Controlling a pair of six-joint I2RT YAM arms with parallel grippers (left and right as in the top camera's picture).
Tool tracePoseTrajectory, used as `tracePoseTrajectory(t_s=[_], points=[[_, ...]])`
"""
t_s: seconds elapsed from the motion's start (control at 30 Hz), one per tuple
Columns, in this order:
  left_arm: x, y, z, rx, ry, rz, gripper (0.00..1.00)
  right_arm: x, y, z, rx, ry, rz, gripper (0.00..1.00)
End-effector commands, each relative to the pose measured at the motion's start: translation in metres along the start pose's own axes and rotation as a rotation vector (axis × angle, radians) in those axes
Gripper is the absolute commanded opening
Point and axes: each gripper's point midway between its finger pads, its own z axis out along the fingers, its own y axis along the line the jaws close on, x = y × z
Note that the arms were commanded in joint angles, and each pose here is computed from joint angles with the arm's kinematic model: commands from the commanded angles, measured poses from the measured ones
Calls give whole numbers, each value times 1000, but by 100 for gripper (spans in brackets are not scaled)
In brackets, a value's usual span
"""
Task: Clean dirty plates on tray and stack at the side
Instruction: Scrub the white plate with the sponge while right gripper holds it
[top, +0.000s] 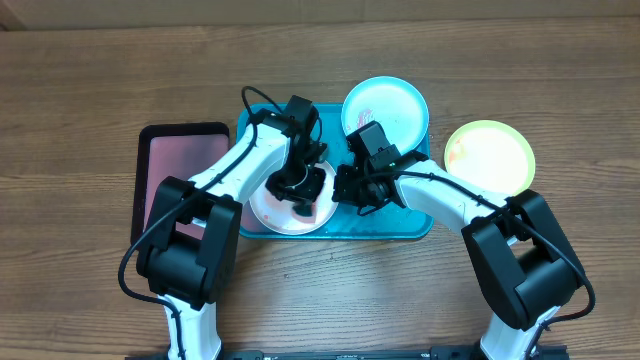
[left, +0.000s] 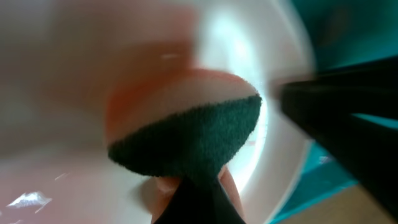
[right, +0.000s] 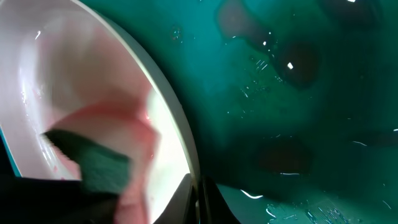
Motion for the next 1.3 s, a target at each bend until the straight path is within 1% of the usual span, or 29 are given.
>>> tracePoseTrajectory(t_s=[0.0, 0.07, 0.13, 0.23, 0.3, 0.37, 0.47, 0.53, 0.63, 0.7, 0.8, 0.9, 0.97, 1.0, 1.1, 1.2, 1.27], points=[[-11, -29, 4, 140, -40, 120, 4, 0, -4, 5, 15, 5, 3, 4], [-18, -25, 5, 113, -68, 118, 4, 0, -4, 5, 15, 5, 3, 4], [-23, -13, 5, 44, -83, 66, 4, 0, -4, 5, 16, 5, 3, 4], [-24, 26, 2, -175, -99, -94, 4, 0, -4, 5, 16, 5, 0, 4], [-16, 54, -4, -335, -102, -222, 4, 0, -4, 5, 17, 7, 0, 4], [-4, 71, -11, -446, -87, -309, 4, 1, -5, 5, 18, 7, 0, 4], [15, 86, -20, -554, -44, -385, 4, 1, -5, 5, 18, 7, 0, 4], [23, 95, -27, -626, -41, -422, 4, 1, -4, 5, 17, 7, 0, 4], [20, 113, -40, -749, -102, -472, 4, 0, -4, 5, 17, 6, 0, 4], [13, 124, -51, -828, -178, -511, 4, 0, -4, 5, 16, 6, 0, 4], [-3, 131, -60, -875, -283, -539, 4, 1, -5, 5, 18, 7, 1, 4], [-23, 131, -61, -847, -377, -557, 4, 1, -5, 5, 18, 7, 1, 4], [-38, 124, -56, -782, -415, -545, 4, 1, -5, 5, 18, 7, 0, 4], [-44, 118, -51, -732, -416, -520, 4, 1, -5, 5, 18, 7, 1, 4], [-63, 87, -30, -520, -390, -408, 4, 1, -5, 5, 18, 7, 0, 3], [-77, 44, -14, -281, -356, -230, 4, 1, -5, 5, 18, 7, 0, 4], [-81, 23, -9, -173, -347, -142, 4, 1, -5, 5, 18, 7, 0, 4]])
